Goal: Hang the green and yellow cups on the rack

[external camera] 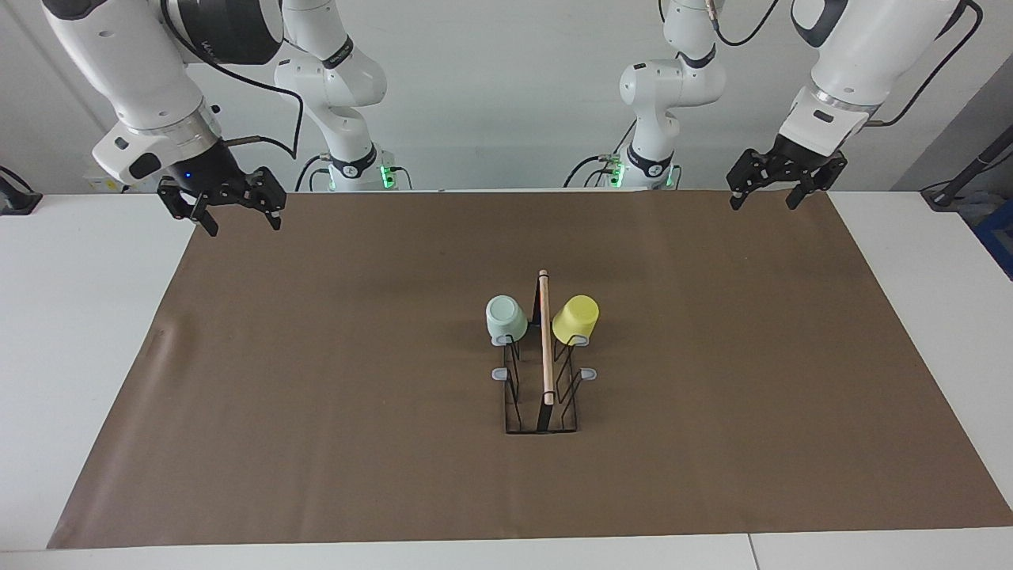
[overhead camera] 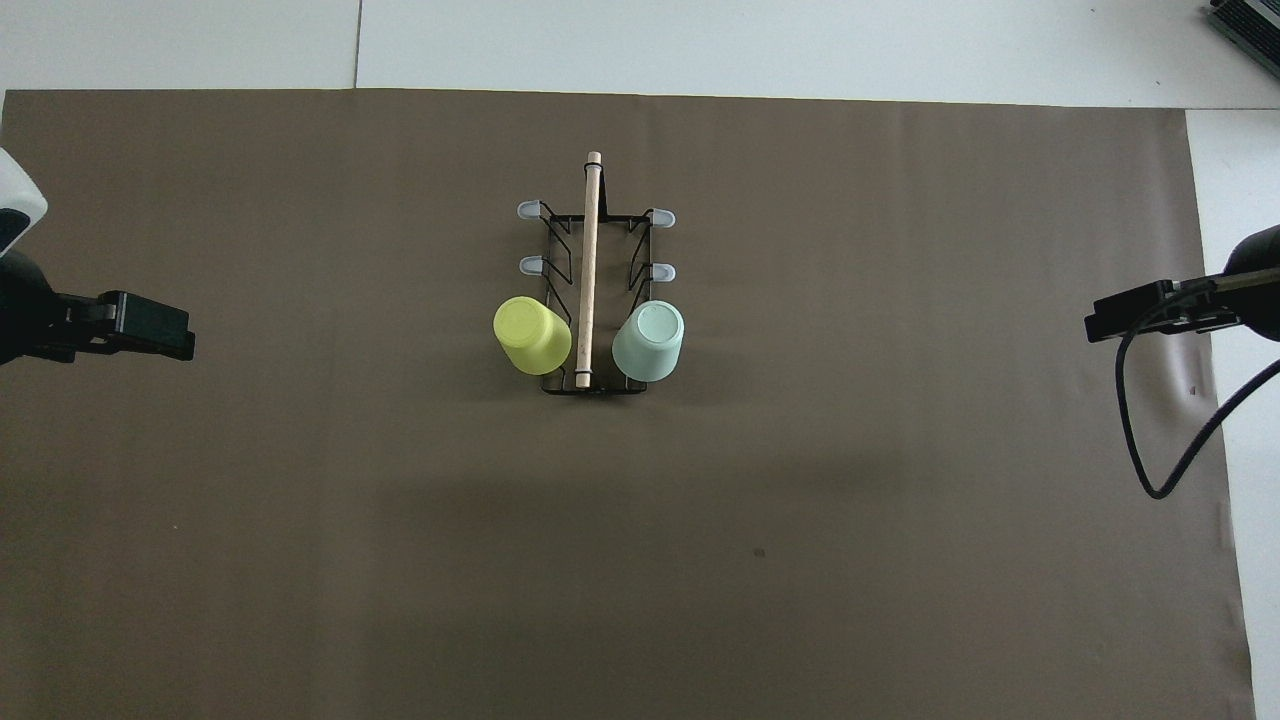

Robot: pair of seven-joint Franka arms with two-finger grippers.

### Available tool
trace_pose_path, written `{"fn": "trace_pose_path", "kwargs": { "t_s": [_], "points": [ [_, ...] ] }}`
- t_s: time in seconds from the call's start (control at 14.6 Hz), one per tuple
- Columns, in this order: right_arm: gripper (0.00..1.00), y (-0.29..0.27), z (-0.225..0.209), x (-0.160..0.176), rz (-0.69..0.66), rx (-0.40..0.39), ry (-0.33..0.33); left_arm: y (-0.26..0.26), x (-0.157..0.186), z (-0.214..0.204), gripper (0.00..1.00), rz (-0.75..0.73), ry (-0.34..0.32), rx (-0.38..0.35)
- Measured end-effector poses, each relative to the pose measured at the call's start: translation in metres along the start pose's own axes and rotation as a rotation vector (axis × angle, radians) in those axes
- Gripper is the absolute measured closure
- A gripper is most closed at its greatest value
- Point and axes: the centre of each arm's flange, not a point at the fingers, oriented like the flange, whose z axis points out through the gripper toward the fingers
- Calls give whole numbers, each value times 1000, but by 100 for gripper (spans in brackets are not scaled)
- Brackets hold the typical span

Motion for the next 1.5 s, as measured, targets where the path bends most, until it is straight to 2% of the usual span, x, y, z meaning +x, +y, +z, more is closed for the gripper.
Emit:
{"fn": "trace_pose_path", "kwargs": {
  "t_s": [0.48,1.5],
  "points": [
    [0,0,0,0,0,0,0,-8,-3,2,0,9,-26,9],
    [0,0,0,0,0,0,0,-6,-6,-4,0,10,-14,-8]
  ]
}}
